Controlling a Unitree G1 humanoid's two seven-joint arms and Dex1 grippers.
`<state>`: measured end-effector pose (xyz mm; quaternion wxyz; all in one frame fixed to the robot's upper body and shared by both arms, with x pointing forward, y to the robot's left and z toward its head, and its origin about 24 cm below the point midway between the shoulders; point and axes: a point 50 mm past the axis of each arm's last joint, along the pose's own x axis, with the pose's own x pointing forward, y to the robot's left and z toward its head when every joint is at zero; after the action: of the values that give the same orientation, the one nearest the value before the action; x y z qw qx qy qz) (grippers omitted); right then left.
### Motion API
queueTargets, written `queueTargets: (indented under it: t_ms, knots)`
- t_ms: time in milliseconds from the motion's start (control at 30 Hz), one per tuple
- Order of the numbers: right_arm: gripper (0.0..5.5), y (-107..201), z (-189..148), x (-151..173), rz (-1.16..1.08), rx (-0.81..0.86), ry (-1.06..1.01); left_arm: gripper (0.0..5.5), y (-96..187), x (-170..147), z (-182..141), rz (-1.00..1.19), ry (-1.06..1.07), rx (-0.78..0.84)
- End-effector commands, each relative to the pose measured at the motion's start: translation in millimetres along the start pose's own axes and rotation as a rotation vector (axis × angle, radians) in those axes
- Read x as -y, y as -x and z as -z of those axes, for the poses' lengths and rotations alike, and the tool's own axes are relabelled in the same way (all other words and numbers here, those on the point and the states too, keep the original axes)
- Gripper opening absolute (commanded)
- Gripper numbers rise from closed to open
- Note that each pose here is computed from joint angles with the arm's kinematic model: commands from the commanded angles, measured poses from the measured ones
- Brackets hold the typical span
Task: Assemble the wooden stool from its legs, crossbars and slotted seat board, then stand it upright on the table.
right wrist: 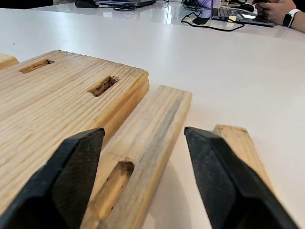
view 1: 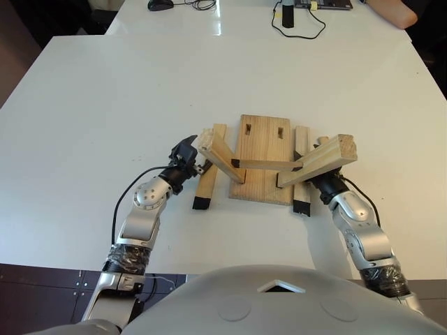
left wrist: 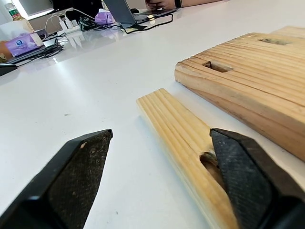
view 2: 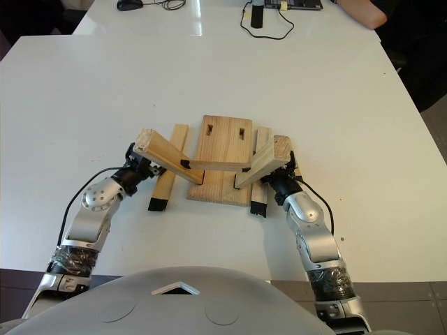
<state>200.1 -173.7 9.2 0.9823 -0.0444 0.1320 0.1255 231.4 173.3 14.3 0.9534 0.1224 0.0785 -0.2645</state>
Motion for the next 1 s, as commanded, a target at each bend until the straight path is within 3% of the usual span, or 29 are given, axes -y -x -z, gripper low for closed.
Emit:
queueTargets:
  t_ms: [33, 333, 567, 667, 800, 900, 1000]
  knots:
    - [3.09, 20, 29, 20, 0.081, -0.156, 0.056, 3.8, 14, -6, 40, -0.034, -0.017, -0.206]
    - [3.09, 30, 13, 68, 0.137, -0.137, 0.281, 3.8, 28, -23, 59, -0.073, -0.081, -0.302]
    - [3.09, 34, 5, 87, 0.185, -0.12, 0.328, 3.8, 32, -42, 59, -0.108, -0.11, -0.318]
    - [3.09, 35, -7, 83, 0.184, -0.061, 0.345, 3.8, 31, -47, 43, -0.124, -0.111, -0.237]
    - [3.09, 45, -28, 67, 0.293, 0.045, 0.333, 3.8, 37, -38, -12, -0.148, -0.123, 0.042]
    - [3.09, 48, -46, 24, 0.219, 0.16, 0.238, 3.8, 40, -18, -41, -0.11, -0.06, 0.153]
    - [3.09, 43, -47, -4, 0.111, 0.157, 0.197, 3.8, 40, -3, -46, -0.07, -0.038, 0.157]
